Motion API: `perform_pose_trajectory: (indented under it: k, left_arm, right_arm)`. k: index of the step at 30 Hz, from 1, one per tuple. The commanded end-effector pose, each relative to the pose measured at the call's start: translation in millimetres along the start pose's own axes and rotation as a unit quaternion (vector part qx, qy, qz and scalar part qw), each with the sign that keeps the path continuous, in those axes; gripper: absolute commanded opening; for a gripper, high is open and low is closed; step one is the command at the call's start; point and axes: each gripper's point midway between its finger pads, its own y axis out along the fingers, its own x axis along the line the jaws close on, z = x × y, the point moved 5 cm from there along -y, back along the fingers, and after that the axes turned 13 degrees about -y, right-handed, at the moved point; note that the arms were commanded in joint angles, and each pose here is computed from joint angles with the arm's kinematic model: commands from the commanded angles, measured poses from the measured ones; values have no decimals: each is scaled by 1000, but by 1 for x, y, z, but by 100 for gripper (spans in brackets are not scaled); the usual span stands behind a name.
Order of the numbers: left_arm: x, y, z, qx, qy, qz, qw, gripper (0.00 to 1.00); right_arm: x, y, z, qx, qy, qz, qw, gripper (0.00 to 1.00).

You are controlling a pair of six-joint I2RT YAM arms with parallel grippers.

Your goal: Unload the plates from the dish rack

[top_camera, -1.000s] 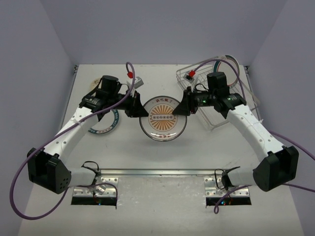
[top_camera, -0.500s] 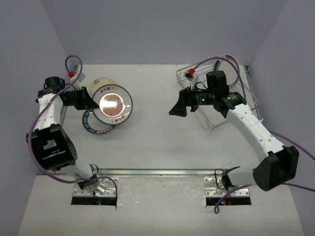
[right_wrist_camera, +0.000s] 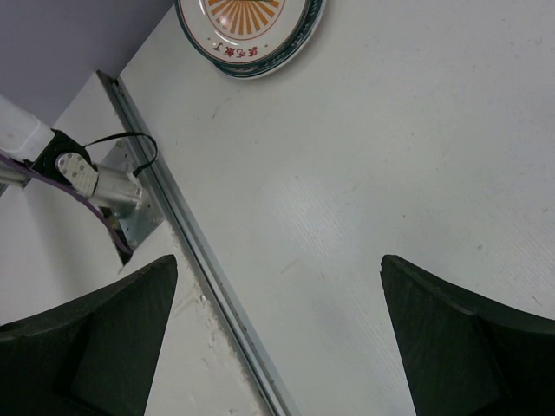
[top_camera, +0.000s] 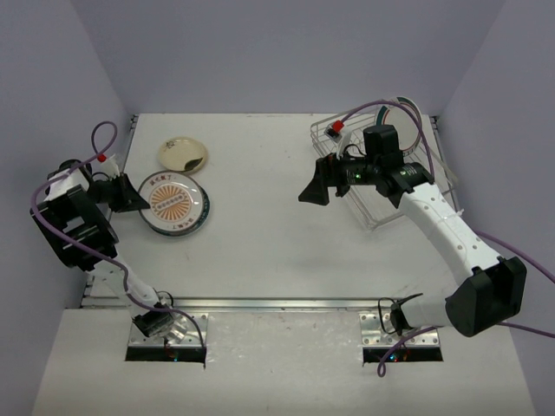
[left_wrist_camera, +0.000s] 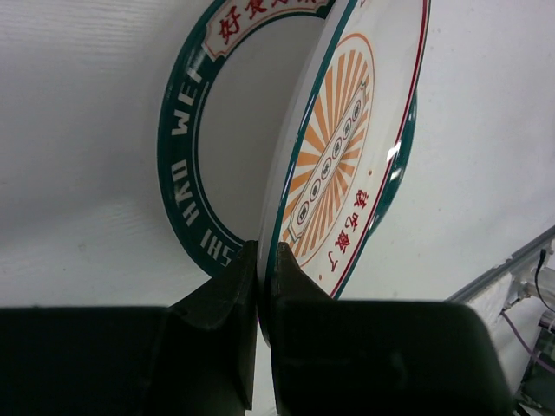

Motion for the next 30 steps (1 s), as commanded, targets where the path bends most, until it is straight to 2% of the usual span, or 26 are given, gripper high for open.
perform_pose_trajectory:
  k: [1,3,6,11,16,18,20,22,24,26,30]
  left_arm:
    - [1,-2,-25,-39,37,-8,999,4]
    - [6,1,-25,-39,36,-13,998,9]
    - [8,1,-24,-42,42,-25,998,27]
    - [-1,-12,-32,-65,79,-53,993,45]
    - [-30,-27,-40,-101,158,-106,977,52]
    - [-59,-28,-37,-117,216,-125,961,58]
    - [-74,-24,-32,-128,253,-143,948,59]
    - [-101,-24,-26,-146,295,-157,931,61]
    - [-113,-23,-24,-159,312,-171,921,68]
    - [-129,-20,-22,-168,331,-171,913,69]
    - [-159,-29,-21,-218,372,-185,883,70]
  right_arm:
    - [-7,-1,-7,-10,-12,11,1000,99]
    - [-8,0,-7,-8,-11,12,1000,99]
    - [-11,0,-9,-9,-10,23,1000,99]
    - [-26,-4,-14,-8,-12,76,997,99]
    - [-53,-16,-21,-10,-15,166,986,99]
    - [-71,-27,-26,-17,-4,202,979,99]
    - [-87,-39,-32,-26,5,230,973,99]
    - [-118,-60,-35,-35,29,276,960,99]
    - [-140,-79,-42,-44,31,316,947,99]
    - [-160,-93,-45,-45,30,347,936,99]
    - [-226,-139,-56,-39,4,450,892,99]
